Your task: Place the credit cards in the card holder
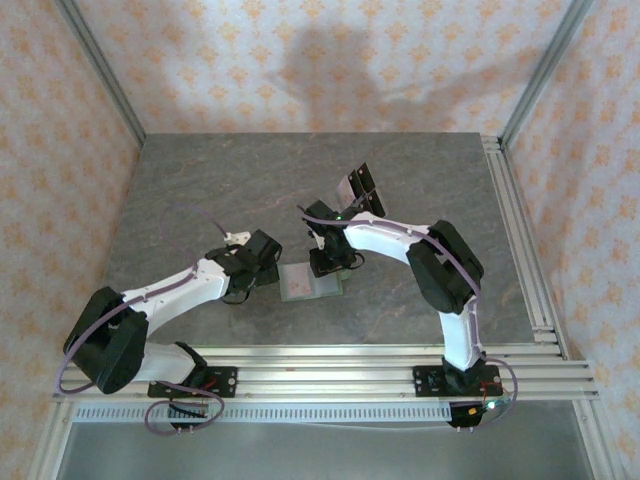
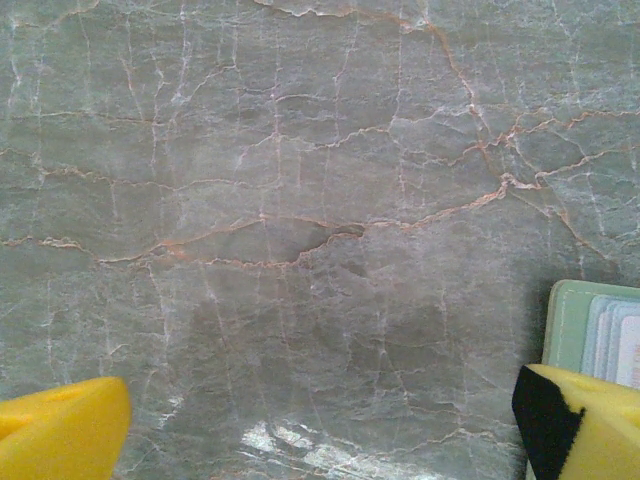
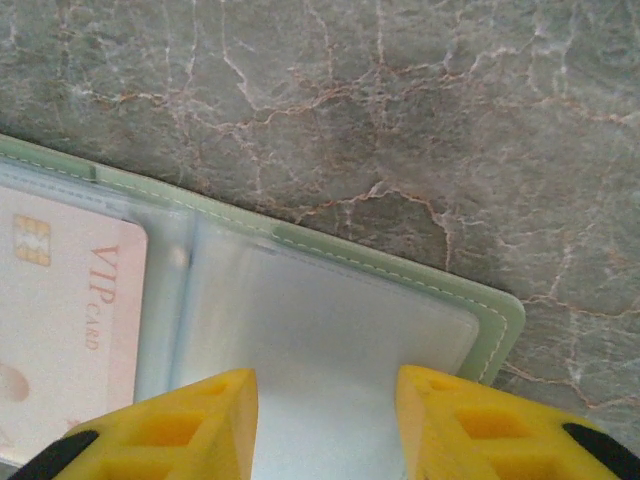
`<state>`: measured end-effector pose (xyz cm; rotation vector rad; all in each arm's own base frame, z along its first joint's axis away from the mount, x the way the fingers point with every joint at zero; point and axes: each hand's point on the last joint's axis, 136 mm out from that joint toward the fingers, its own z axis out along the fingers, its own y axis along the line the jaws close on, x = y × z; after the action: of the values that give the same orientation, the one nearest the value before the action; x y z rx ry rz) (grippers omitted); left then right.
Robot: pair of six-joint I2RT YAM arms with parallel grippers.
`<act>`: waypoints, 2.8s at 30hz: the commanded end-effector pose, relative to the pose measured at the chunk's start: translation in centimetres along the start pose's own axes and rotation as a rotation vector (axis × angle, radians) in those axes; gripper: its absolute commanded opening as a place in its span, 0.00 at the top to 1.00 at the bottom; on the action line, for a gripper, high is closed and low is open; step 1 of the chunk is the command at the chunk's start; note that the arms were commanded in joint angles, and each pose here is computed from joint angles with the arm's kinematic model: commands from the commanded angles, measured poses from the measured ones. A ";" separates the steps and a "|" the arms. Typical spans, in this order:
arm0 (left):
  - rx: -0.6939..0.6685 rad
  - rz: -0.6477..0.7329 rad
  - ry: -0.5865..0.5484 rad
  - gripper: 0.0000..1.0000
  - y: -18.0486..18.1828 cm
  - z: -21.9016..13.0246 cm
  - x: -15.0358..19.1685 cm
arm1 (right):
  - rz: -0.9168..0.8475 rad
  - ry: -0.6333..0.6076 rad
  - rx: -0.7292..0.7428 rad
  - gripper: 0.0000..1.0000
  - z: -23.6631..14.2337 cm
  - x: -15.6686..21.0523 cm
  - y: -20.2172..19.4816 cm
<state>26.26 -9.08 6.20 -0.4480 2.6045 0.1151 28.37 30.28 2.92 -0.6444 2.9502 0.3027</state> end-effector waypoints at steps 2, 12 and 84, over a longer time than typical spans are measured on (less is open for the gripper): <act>-0.004 0.005 -0.008 0.00 0.5 0.0 0.1 | -0.010 -0.012 0.034 0.59 0.2 -0.7 -0.6; -0.002 0.004 -0.002 0.00 0.4 0.1 0.2 | -0.022 -0.051 0.039 0.58 -1.2 -1.7 -0.4; 0.225 0.013 0.012 0.00 -2.6 -0.2 3.8 | 0.080 0.082 -0.325 0.60 1.4 -0.5 6.3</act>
<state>23.97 -11.70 4.42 -0.3495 2.6205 -0.0977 26.55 36.33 3.37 -0.5958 2.9981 0.8104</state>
